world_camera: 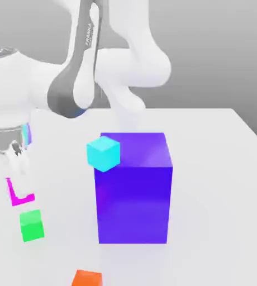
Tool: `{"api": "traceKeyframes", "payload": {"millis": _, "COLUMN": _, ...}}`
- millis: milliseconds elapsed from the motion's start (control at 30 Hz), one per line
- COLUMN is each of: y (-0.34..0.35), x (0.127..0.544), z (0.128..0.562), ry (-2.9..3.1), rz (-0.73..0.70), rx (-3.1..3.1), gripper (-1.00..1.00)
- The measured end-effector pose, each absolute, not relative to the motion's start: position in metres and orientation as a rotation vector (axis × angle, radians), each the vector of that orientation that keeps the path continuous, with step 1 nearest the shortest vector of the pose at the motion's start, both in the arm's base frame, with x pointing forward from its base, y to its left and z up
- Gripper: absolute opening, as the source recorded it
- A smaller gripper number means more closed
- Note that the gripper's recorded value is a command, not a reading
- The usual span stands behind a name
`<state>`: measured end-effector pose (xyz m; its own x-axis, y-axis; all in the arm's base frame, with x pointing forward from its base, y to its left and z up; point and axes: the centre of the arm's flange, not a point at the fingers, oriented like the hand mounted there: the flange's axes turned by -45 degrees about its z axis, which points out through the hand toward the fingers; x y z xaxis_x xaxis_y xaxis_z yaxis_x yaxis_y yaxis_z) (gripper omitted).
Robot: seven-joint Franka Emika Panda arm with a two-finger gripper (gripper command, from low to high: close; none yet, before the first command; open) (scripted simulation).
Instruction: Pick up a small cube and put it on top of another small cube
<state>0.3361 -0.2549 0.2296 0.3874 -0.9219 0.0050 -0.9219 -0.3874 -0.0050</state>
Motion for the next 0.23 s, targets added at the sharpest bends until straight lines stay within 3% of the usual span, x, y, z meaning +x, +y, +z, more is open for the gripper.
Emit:
{"api": "traceKeyframes", "payload": {"millis": 100, "y": -0.242, "x": 0.344, "z": 0.196, "ry": 1.698, "rz": -0.003, "rx": -2.642, "gripper": -1.00}}
{"api": "traceKeyframes", "payload": {"millis": 133, "y": -0.241, "x": 0.343, "z": 0.185, "ry": 1.698, "rz": -0.002, "rx": -2.643, "gripper": 1.00}}
{"api": "traceKeyframes", "payload": {"millis": 233, "y": -0.241, "x": 0.343, "z": 0.185, "ry": 1.698, "rz": -0.002, "rx": -2.643, "gripper": 1.00}}
